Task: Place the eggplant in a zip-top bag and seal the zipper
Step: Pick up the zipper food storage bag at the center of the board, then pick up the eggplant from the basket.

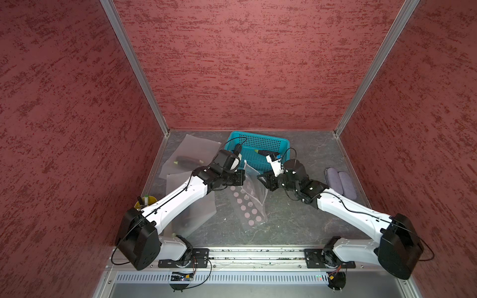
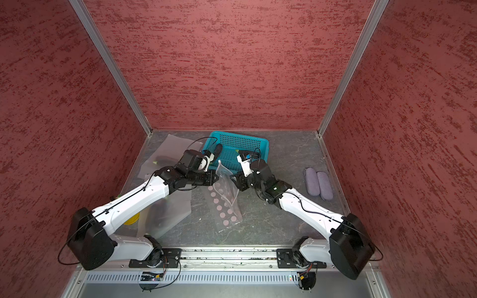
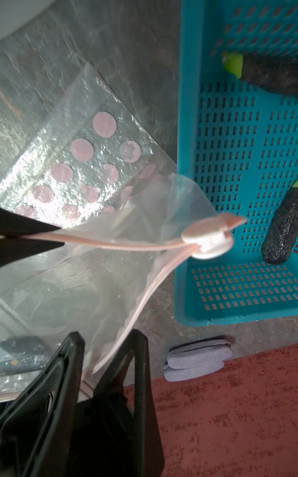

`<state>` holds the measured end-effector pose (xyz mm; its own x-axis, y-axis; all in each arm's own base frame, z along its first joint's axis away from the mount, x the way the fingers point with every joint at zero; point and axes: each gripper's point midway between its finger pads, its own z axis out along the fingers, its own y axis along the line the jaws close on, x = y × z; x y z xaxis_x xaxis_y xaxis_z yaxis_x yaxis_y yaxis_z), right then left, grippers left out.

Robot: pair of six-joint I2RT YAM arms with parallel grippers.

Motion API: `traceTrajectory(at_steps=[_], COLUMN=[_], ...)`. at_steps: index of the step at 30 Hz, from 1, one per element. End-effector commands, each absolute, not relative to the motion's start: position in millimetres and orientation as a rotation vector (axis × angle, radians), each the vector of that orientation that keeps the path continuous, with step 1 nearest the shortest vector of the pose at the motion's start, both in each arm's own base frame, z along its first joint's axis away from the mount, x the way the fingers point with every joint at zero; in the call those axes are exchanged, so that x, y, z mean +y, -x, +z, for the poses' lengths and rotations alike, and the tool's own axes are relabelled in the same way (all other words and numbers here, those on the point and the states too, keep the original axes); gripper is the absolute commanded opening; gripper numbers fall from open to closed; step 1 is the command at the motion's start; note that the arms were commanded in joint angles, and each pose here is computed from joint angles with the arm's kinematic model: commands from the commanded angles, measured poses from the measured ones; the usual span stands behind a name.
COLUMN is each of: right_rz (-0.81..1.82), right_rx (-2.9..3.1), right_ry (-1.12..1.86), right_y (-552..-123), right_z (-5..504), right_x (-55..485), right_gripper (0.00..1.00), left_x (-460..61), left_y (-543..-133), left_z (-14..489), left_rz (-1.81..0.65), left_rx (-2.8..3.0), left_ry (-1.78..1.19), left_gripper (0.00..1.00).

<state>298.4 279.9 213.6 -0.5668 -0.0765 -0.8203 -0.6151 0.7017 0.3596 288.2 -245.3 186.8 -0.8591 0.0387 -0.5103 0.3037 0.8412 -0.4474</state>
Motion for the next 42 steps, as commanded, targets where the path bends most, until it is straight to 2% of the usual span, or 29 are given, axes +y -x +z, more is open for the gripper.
traceTrajectory(at_steps=[1, 6, 13, 21, 27, 42], right_rz=[0.820, 0.719, 0.498, 0.239, 0.149, 0.041], right_rx=[2.012, 2.018, 2.075, 2.156, 2.225, 2.360], right_ry=[0.567, 0.593, 0.692, 0.898, 0.961, 0.999], right_y=[-308.8, -336.3, -391.1, -452.9, -488.8, -533.5], right_z=[235.5, 232.1, 201.7, 158.8, 131.6, 72.7], right_x=[275.9, 260.8, 227.6, 213.5, 199.5, 180.5], right_gripper=[0.53, 0.65, 0.72, 0.73, 0.73, 0.77], left_x=[-229.7, -229.9, -236.7, -250.8, -253.4, -246.1], left_y=[-279.7, -278.9, -280.6, -277.6, -277.7, -280.9], left_z=[182.4, 176.9, 176.6, 170.1, 170.6, 155.9], left_rz=[-0.570, -0.550, -0.566, -0.604, -0.620, -0.638], left_rx=[2.576, 2.578, 2.533, 2.528, 2.519, 2.551], left_ry=[-0.341, -0.374, -0.414, -0.456, -0.457, -0.376], left_gripper=[0.00, 0.00, 0.00, 0.00, 0.00, 0.00])
